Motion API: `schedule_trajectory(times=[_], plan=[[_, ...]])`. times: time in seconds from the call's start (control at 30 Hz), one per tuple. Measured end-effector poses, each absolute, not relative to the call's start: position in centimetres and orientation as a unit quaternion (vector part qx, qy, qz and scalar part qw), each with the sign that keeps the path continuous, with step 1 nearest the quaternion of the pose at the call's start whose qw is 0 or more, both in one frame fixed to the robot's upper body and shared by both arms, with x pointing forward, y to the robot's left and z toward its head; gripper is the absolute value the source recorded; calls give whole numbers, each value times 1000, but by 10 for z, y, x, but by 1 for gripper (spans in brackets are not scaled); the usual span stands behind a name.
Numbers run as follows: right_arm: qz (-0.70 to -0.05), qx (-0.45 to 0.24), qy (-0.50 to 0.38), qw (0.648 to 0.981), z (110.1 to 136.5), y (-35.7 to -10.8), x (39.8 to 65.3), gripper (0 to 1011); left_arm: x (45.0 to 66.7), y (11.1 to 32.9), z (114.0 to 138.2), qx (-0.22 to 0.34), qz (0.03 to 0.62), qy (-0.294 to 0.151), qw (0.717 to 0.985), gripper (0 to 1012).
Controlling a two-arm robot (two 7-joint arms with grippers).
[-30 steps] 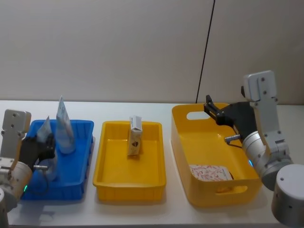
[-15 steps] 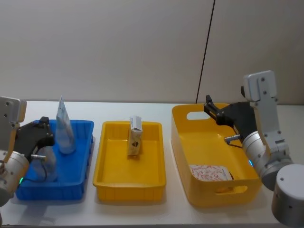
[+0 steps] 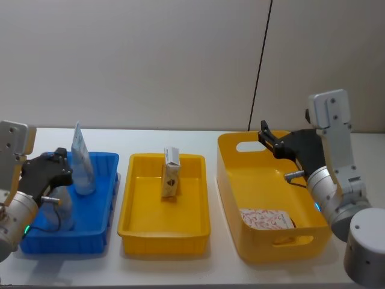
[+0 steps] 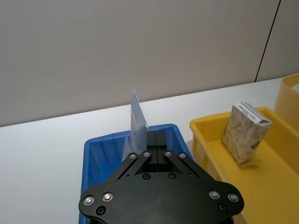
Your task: Bimanual collaborative sorting of washing and personal care products
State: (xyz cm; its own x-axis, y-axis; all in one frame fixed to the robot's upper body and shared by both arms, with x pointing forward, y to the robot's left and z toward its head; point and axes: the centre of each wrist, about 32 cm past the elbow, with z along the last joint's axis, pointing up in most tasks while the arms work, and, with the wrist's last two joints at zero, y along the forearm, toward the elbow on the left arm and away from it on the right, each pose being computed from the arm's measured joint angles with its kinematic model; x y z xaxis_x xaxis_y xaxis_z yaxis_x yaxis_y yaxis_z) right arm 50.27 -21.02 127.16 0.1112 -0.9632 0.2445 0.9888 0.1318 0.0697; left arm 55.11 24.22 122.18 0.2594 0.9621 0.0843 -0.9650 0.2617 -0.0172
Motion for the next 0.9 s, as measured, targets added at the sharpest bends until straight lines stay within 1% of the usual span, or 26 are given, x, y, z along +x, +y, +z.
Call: schedule_trajectory(times=[0.33,0.7,0.87,0.9], plan=[[-657,-55,-116,743,1272,-210,503,1004,552,242,1218,28,604,-30,796,0],[-657,-55,-116,743,1272,-210,503,1004,550,241,1219,30,605,-38,795,3],[-657,-55,-116,743,1272,-210,503,1004,548,241,1224,28,609,-49,791,120],[-657,-55,-116,743,1272,-210,503,1004,548,241,1225,28,610,-51,791,156]])
